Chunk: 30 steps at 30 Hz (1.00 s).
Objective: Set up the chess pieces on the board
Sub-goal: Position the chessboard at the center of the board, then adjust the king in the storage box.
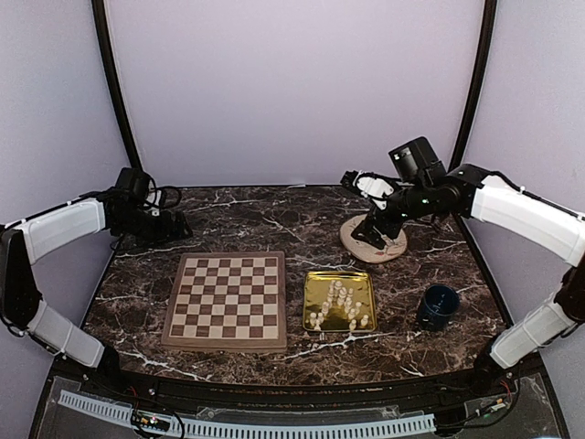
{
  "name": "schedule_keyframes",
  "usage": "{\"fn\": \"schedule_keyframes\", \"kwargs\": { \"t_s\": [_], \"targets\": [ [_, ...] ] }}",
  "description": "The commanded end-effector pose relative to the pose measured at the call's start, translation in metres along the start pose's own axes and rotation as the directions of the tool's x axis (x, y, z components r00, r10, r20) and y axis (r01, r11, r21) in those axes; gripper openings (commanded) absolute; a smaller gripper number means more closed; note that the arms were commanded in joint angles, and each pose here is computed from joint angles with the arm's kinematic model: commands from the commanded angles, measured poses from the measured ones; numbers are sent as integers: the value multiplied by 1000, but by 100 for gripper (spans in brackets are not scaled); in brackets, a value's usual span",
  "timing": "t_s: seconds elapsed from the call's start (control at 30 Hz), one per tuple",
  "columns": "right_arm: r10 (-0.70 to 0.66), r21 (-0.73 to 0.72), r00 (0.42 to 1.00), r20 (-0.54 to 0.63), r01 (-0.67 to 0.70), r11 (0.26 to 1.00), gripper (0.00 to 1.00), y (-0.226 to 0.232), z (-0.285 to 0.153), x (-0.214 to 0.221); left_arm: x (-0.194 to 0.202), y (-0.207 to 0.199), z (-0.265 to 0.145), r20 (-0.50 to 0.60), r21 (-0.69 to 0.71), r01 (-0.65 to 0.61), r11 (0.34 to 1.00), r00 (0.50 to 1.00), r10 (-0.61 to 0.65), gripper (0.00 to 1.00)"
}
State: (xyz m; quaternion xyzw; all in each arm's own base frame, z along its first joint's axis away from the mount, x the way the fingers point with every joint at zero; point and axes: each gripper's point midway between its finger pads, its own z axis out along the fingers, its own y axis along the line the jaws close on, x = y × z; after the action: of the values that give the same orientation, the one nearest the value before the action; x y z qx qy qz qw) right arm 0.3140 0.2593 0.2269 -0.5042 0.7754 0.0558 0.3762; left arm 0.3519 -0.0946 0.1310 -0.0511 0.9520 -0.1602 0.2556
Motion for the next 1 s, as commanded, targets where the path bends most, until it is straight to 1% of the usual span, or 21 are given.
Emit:
{"fn": "schedule_keyframes", "kwargs": {
  "t_s": [0.0,0.03,0.1,0.17,0.23,0.33,0.4,0.47,0.53,0.57,0.6,0.63,0.67,0.7,0.73,0.77,0.8,0.87,0.9,0.93,0.97],
  "targets": [
    [147,-6,982,118,-148,989,100,-26,-17,-10,-59,-34,-49,277,65,-162,985,951,138,99],
    [168,-56,981,95,-163,985,100,-20,-14,-3,-69,-42,-57,339,83,-190,978,929,152,99],
    [167,-126,984,65,-158,979,100,-5,-10,9,-83,-52,-74,455,79,-236,969,873,176,99],
    [146,-149,987,68,-134,980,99,4,-10,17,-88,-65,-87,540,56,-296,954,813,220,99],
    [110,-152,990,90,-95,984,95,9,-13,21,-93,-69,-95,576,8,-315,949,777,253,99],
    [41,-211,997,65,-26,977,85,30,-4,46,-103,-75,-105,611,-16,-347,938,739,284,99],
    [23,-242,1000,18,-18,970,76,40,4,63,-108,-74,-108,637,-35,-341,940,717,284,99],
    [28,-269,999,-39,-38,962,71,47,11,79,-109,-69,-109,670,-47,-319,947,693,266,99],
    [29,-315,998,-61,-47,948,65,57,17,87,-107,-57,-105,691,-53,-257,965,688,222,99],
    [29,-333,997,-67,-49,942,62,61,19,89,-105,-56,-103,681,-60,-262,963,695,231,99],
    [24,-350,997,-68,-46,936,59,63,21,90,-101,-61,-101,655,-56,-298,953,710,260,99],
    [18,-357,998,-64,-40,933,55,65,24,91,-98,-72,-103,625,-22,-344,939,728,282,99],
    [18,-354,998,-59,-38,934,53,65,29,91,-99,-76,-111,605,-11,-347,938,744,282,99],
    [30,-351,998,-56,-48,935,52,64,33,91,-102,-77,-123,610,-27,-336,941,741,282,99],
    [42,-357,998,-47,-56,932,50,65,35,89,-104,-77,-136,641,-56,-346,937,707,299,99],
    [52,-372,998,-41,-63,926,50,66,36,87,-107,-76,-147,688,-85,-354,931,655,312,99],
    [54,-385,998,-39,-65,921,49,68,37,84,-116,-74,-170,771,-103,-322,941,572,280,99],
    [33,-396,999,-39,-46,917,48,68,39,81,-119,-56,-191,864,-51,-169,984,486,128,99],
    [15,-394,999,-46,-32,918,48,68,42,81,-118,-53,-195,887,-16,-143,990,454,80,99],
    [-9,-386,998,-55,-13,922,48,66,46,82,-120,-58,-199,901,-2,-175,985,426,78,99],
    [-28,-380,997,-67,0,925,47,65,50,83,-121,-65,-195,895,-8,-223,975,433,107,98]
  ]
}}
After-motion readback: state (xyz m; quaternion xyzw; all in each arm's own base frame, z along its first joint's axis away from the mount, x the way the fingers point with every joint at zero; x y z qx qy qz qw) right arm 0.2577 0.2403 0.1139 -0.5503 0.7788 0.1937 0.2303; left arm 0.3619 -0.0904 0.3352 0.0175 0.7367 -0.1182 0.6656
